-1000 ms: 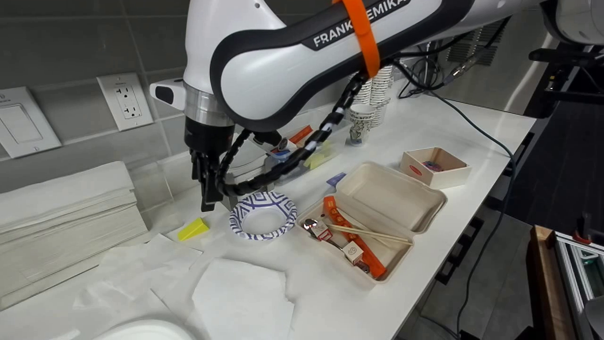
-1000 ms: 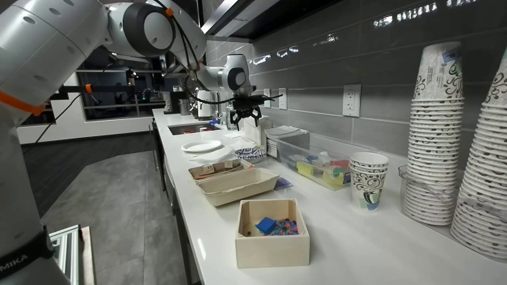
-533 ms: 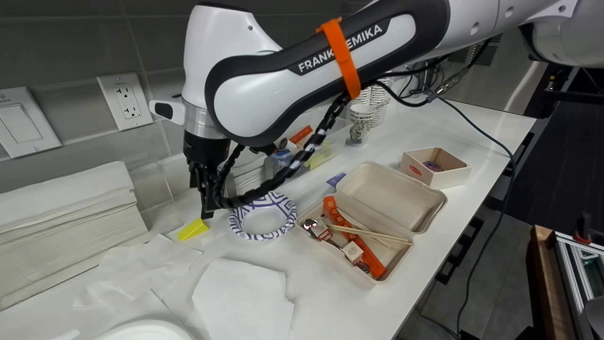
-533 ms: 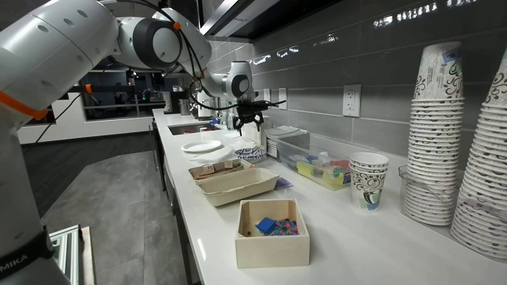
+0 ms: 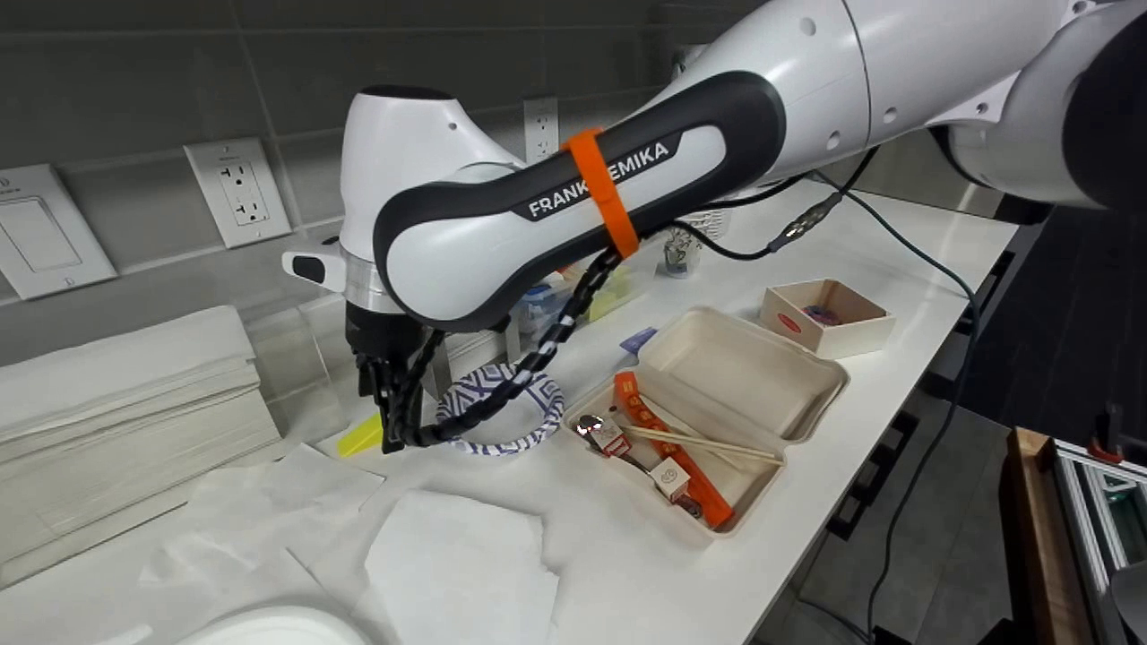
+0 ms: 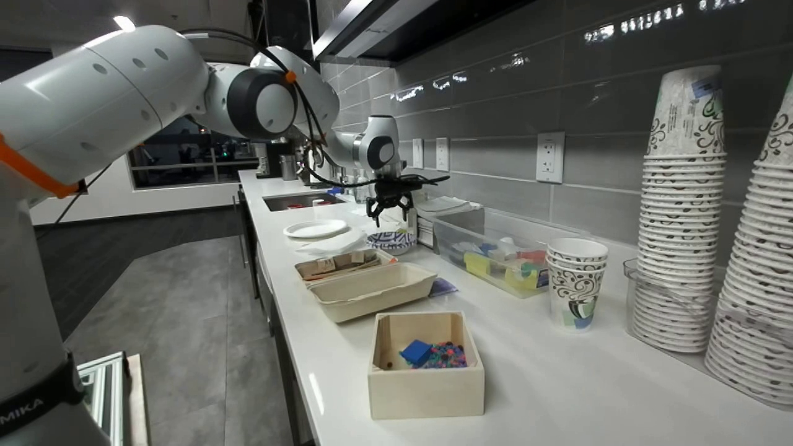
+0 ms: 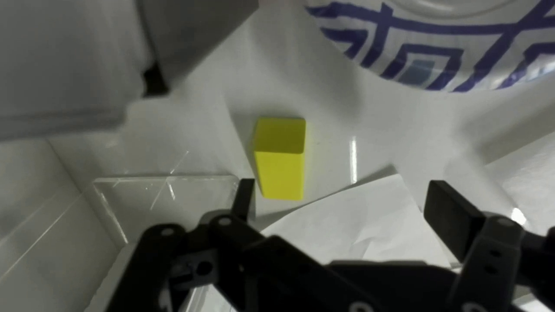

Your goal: Put the yellow item in the pack

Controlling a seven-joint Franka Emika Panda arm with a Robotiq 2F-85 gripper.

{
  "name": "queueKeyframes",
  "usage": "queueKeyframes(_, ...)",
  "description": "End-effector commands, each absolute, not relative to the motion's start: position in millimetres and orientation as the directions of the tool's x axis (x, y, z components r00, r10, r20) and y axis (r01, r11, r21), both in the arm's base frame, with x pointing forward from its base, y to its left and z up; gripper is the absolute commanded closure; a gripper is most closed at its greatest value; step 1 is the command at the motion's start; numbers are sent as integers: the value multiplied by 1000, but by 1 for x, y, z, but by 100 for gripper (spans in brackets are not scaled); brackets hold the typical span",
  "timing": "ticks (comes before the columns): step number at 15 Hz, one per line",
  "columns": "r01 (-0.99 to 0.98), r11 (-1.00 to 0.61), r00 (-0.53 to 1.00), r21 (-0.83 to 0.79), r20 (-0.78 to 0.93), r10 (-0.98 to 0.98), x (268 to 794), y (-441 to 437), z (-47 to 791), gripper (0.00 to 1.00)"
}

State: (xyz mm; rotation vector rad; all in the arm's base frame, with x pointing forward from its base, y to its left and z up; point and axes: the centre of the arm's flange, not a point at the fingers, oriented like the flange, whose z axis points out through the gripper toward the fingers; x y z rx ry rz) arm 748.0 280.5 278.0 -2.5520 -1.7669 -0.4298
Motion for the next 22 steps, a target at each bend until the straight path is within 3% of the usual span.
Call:
queueKeyframes(1, 931, -342, 314, 127, 197, 929, 778, 290, 264, 0)
queueKeyframes(8, 939, -330, 308, 94, 190, 932, 791, 287, 250, 0)
queueKeyframes(10, 935, -334, 307, 117, 198, 931, 794, 288, 245, 12)
queueKeyframes(12, 937, -331, 306, 113, 195, 932, 796, 288, 243, 15)
queueKeyframes(13, 938, -327, 302, 112, 191, 934, 796, 289, 241, 35)
queueKeyframes(15, 943, -317, 295, 104, 184, 938, 794, 289, 242, 41)
queueKeyframes(21, 953, -299, 288, 50, 154, 945, 768, 288, 288, 90)
queueKeyframes(22, 955, -292, 283, 43, 151, 947, 763, 287, 298, 92)
